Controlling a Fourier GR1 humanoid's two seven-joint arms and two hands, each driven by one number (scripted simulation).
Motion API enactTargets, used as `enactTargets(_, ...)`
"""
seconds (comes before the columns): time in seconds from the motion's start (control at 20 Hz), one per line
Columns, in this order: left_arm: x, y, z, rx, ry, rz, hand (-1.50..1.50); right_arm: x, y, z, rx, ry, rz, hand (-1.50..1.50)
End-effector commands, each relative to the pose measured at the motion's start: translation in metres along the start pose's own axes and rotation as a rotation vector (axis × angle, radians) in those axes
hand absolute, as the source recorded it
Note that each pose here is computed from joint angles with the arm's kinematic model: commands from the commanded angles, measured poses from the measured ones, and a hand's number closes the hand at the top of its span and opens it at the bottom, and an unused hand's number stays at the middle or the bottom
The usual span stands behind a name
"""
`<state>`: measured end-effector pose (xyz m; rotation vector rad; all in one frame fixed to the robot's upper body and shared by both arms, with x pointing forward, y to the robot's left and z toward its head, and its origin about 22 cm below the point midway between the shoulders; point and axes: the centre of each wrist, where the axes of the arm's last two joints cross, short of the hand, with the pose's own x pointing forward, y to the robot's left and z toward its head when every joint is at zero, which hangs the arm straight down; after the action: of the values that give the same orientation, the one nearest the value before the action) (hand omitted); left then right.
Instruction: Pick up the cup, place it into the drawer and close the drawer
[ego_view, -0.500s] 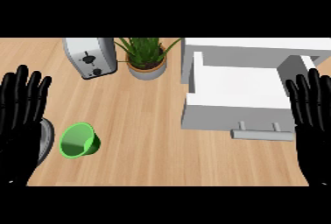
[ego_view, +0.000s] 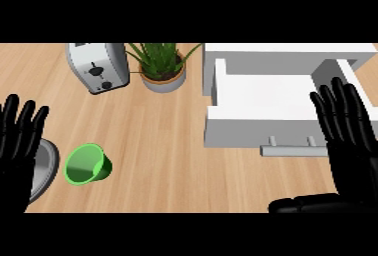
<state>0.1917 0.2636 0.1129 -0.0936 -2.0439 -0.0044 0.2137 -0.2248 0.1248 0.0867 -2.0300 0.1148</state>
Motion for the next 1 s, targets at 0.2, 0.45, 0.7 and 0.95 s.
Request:
enactTargets(0.2, -0.012, 0.020, 0.016, 0.012, 0.055, 0.087, -1.50, -0.018, -0.002, -0.002, 0.018, 0.040, -0.041, -1.50)
enactTargets(0.45, 0.004, 0.008, -0.003, 0.011, 0.046, 0.077, -1.50, 0.012, 0.000, -0.008, 0.017, 0.033, -0.033, -1.50)
enactTargets(0.7, -0.031, 0.011, 0.000, 0.040, 0.070, 0.059, -1.50, -0.005, -0.005, -0.022, 0.031, 0.026, -0.040, -1.50)
enactTargets(0.95, -0.010, 0.003, 0.012, 0.060, 0.105, 0.054, -1.50, 0.003, 0.003, -0.019, 0.026, 0.029, -0.024, -1.50)
